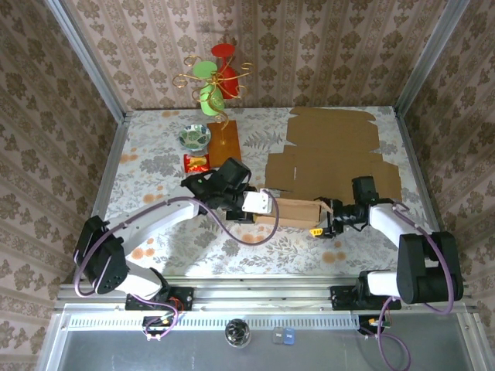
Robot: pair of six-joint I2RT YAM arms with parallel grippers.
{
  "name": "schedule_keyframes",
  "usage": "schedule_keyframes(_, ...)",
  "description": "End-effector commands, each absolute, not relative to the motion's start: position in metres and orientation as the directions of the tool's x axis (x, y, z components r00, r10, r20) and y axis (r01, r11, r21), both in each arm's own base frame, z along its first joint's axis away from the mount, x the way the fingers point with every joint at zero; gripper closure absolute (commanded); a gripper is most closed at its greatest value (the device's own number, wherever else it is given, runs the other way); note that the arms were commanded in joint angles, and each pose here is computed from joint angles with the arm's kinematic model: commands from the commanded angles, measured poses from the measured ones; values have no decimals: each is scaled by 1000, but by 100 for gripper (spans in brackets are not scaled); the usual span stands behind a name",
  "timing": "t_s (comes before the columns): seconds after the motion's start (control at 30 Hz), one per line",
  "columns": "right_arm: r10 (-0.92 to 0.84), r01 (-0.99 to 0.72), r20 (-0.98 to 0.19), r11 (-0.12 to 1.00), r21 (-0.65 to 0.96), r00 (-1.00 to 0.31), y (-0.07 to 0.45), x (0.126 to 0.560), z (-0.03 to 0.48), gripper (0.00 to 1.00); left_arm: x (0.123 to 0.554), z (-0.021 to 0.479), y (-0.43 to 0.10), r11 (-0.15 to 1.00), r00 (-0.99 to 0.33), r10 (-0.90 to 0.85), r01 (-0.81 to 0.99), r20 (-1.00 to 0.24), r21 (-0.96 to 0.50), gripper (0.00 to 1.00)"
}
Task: Fold the paper box
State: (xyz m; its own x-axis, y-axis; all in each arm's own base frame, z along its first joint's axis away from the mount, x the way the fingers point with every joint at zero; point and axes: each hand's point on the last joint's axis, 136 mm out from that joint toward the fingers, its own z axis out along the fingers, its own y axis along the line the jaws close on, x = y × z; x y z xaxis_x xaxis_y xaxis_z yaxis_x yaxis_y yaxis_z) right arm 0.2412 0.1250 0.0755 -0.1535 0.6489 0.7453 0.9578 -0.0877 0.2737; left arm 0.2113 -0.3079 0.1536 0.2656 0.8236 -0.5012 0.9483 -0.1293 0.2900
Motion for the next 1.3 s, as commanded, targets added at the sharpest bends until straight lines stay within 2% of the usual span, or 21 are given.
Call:
schedule_keyframes(0.0,746,953,645,-47,300,-166,101,236,92,25,202,146,-299,-79,143,851,986,-505,147,48)
schedule_keyframes(0.13,872,915,458,-29,401,-174,63,238,121,26,208,148,-292,22,26,863,996,-504,88,48)
schedule_keyframes(0.3,968,853,114,140,504,-226,27,227,161,30,207,149,-279,119,-95,873,993,-478,20,48)
schedule_keyframes(0.43,951,748,-60,276,603,-303,42,231,185,39,202,149,-271,162,-152,876,987,-457,-17,46)
schedule_keyframes(0.7,906,553,-89,328,766,-414,130,254,201,40,202,152,-266,182,-179,876,983,-447,-38,44)
schedule_keyframes(0.8,893,549,-68,332,767,-445,152,261,198,41,204,153,-267,183,-180,876,982,-447,-39,43)
schedule_keyframes(0.97,888,588,-48,342,733,-457,162,266,181,44,207,153,-269,179,-177,877,983,-448,-37,43)
schedule_keyframes(1.27,901,689,-14,340,640,-433,158,254,140,58,210,158,-272,173,-164,870,985,-465,-22,40)
